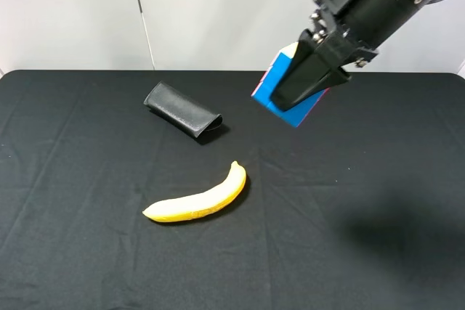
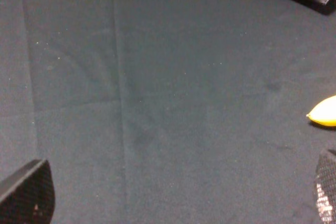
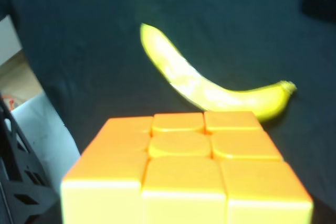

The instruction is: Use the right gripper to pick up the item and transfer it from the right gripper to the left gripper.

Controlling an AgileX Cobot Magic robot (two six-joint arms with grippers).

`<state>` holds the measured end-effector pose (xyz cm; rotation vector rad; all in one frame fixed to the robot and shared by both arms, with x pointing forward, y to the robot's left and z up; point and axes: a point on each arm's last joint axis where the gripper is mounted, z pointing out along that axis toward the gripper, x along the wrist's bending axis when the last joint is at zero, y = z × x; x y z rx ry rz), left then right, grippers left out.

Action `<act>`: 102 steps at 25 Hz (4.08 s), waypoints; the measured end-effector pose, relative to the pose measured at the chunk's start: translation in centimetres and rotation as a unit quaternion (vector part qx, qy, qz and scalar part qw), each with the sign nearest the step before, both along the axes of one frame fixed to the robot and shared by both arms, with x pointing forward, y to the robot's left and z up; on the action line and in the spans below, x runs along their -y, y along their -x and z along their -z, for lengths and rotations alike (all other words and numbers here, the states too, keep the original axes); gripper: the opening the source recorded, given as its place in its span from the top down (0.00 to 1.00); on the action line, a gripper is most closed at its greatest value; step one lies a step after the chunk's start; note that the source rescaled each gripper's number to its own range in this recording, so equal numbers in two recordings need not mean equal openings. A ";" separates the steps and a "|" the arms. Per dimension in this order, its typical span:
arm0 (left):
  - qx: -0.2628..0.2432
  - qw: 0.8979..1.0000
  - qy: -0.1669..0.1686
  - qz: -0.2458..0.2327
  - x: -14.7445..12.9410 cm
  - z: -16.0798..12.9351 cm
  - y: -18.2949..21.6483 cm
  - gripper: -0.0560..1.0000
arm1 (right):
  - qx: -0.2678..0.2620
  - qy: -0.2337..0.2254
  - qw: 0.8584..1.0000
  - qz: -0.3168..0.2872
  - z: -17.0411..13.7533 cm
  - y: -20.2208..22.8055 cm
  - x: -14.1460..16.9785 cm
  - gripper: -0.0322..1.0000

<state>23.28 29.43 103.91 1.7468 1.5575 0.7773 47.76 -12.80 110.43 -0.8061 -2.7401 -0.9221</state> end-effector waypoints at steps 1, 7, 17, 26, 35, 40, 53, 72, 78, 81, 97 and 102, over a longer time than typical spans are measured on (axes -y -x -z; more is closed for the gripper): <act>0.000 1.000 0.000 0.000 0.0 0.0 0.0 0.04 | 0.005 -0.002 1.000 -0.010 0.0 0.2 -0.4 0.97; 0.000 1.000 0.000 0.000 0.0 0.0 0.0 0.04 | 0.020 -0.019 0.998 -0.063 -0.2 1.5 -2.4 0.97; -0.006 1.000 -0.002 0.001 0.0 0.0 -0.1 0.04 | -0.006 -0.068 0.996 -0.064 0.4 0.9 -3.7 0.97; -0.057 0.995 -0.062 0.044 -0.1 -2.3 -2.3 0.04 | -0.027 -0.088 0.996 -0.004 0.2 0.5 -4.0 0.97; -0.080 0.981 -0.127 0.124 0.1 -4.1 -6.1 0.04 | -0.039 -0.094 0.994 0.028 0.1 0.3 -4.1 0.97; -0.080 0.968 -0.171 0.166 0.6 -5.7 -8.2 0.04 | -0.039 -0.103 0.993 0.037 -0.6 0.1 -4.2 0.97; -0.081 0.934 -0.189 0.293 6.3 -7.3 -14.4 0.04 | -0.039 -0.111 0.992 0.048 -1.5 -0.1 -4.3 0.97; -0.033 0.889 -0.214 0.403 17.2 -4.4 -15.3 0.04 | -0.062 -0.112 0.989 0.072 -1.5 -0.1 -4.3 0.97; -0.012 0.879 -0.195 0.435 19.7 -3.6 -15.0 0.04 | -0.063 -0.112 0.989 0.074 -1.5 -0.1 -4.3 0.97; -0.012 0.880 -0.187 0.436 20.6 -3.3 -15.3 0.04 | -0.066 -0.112 0.989 0.077 -1.5 -0.1 -4.3 0.97; 0.082 0.871 -0.158 0.459 22.8 -4.6 -16.2 0.04 | -0.066 -0.112 0.988 0.078 -1.5 -0.1 -4.3 0.97; 0.093 0.865 -0.164 0.465 23.2 -4.4 -16.5 0.04 | -0.074 -0.117 0.987 0.085 -1.5 -0.1 -4.3 0.97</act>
